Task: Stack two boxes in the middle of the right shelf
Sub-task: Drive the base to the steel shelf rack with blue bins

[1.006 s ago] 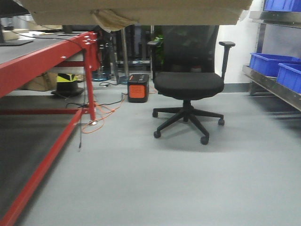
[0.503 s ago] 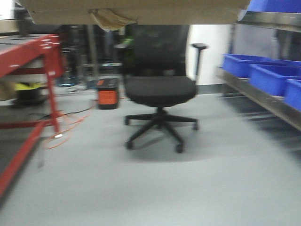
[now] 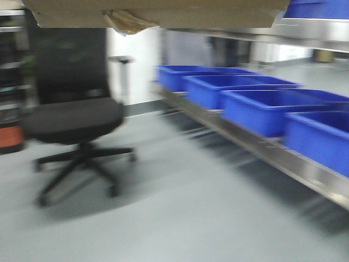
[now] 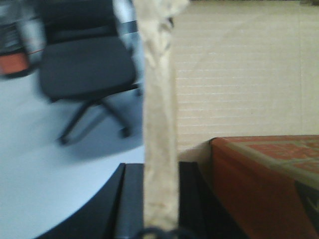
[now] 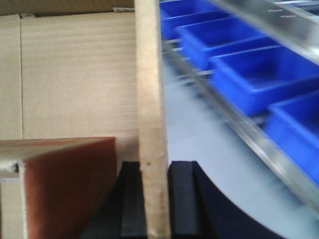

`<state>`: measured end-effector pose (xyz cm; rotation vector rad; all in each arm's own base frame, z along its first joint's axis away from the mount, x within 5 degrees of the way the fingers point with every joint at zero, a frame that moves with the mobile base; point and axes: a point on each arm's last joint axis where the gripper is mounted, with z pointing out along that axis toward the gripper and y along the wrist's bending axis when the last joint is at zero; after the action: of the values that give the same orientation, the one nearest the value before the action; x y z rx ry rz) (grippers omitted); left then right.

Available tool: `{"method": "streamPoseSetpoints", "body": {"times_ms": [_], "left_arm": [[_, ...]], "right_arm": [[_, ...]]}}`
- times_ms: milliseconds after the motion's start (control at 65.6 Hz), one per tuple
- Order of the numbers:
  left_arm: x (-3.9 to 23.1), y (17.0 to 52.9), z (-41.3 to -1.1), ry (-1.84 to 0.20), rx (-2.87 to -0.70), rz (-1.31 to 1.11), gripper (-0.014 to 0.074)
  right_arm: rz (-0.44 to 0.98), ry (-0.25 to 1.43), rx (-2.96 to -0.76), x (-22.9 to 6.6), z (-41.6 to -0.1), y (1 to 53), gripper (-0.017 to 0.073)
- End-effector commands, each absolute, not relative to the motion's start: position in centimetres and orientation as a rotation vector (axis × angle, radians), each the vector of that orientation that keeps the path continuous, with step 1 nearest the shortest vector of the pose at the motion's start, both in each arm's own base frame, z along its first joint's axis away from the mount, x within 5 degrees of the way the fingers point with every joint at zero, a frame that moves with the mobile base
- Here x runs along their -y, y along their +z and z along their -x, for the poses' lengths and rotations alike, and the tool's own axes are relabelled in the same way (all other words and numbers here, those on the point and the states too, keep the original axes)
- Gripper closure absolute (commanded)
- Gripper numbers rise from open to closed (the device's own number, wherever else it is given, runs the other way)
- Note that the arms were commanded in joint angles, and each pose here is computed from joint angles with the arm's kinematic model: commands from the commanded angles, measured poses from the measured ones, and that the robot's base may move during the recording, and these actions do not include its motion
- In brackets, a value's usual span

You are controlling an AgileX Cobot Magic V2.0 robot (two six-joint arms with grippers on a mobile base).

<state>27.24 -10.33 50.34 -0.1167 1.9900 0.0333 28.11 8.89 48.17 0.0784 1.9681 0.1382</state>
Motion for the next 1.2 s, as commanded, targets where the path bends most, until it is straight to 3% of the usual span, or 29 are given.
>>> {"method": "streamPoseSetpoints", "body": {"times_ms": [0,1189], "left_arm": [[9.51,51.49,-26.80,0.079,-1.924,0.128,0.0705],[9.47,51.52,-26.80,0.085,-1.920,0.127,0.0705]], "right_arm": [[-0.078,0.107,-1.890,-8.14,-27.69,49.53,0.0711],[-0.078,0.107,-1.890,-8.14,-27.69,49.53,0.0711]]}}
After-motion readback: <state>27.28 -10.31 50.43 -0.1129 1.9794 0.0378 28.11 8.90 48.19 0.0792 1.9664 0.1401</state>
